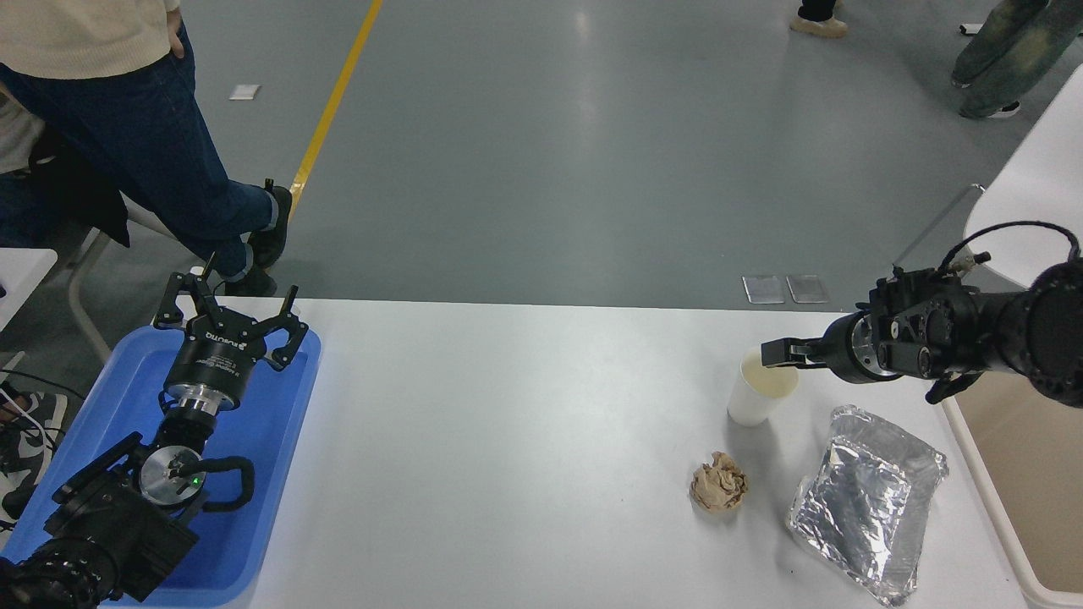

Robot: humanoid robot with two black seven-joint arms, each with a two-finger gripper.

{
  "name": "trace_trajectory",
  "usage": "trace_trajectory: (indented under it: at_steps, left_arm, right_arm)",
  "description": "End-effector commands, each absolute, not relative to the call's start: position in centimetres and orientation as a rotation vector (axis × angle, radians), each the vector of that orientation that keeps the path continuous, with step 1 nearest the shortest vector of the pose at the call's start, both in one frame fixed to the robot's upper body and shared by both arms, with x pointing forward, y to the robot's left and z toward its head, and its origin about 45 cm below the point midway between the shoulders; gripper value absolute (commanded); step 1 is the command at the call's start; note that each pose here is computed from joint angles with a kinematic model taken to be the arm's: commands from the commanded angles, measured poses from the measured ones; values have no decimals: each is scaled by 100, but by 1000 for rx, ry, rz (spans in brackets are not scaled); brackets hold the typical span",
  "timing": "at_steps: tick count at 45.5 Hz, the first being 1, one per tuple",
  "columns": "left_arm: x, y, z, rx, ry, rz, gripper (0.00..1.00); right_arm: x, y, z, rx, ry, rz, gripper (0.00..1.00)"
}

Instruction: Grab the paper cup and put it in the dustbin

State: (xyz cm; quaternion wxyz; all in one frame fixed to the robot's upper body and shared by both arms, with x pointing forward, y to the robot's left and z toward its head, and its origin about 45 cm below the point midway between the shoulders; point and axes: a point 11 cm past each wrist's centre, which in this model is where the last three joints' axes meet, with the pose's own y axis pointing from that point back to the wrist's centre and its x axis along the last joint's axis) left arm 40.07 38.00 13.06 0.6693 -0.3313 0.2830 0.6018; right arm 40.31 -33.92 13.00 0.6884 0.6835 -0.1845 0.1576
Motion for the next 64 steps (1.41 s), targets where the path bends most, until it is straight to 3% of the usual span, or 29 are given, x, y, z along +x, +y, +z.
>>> trace_trajectory:
  at_steps: [1, 3, 13, 17, 23, 26, 43, 64]
  left_arm:
    - [4007, 3800, 1306, -747, 638, 1357, 100]
    - [4007, 3800, 1306, -747, 638, 1357, 100]
    - [4007, 3800, 1306, -747, 638, 1357, 100]
    - [4007, 3800, 1306, -747, 638, 1357, 100]
    - [4013, 3798, 1312, -748, 637, 1356, 100]
    - [4013, 3798, 1312, -748, 637, 1356, 100]
    - [4013, 3798, 1312, -748, 637, 1356, 100]
    - [4012, 3795, 1310, -745, 638, 1355, 100]
  right_arm:
    - [4014, -3399, 1200, 1520, -475, 375, 97]
    - [4007, -3388, 1181, 1523, -485, 381, 94]
    - [3937, -3368, 1087, 1521, -498, 344, 59]
    - [3916, -3360, 1067, 1514, -514, 307, 31]
    - [3900, -3402, 1069, 1486, -545, 258, 5]
    - [3896, -3423, 1083, 1492, -563, 243, 0]
    - [3872, -3375, 1236, 1549, -561, 123, 0]
    - [3917, -3445, 2270, 1590, -507, 31, 0]
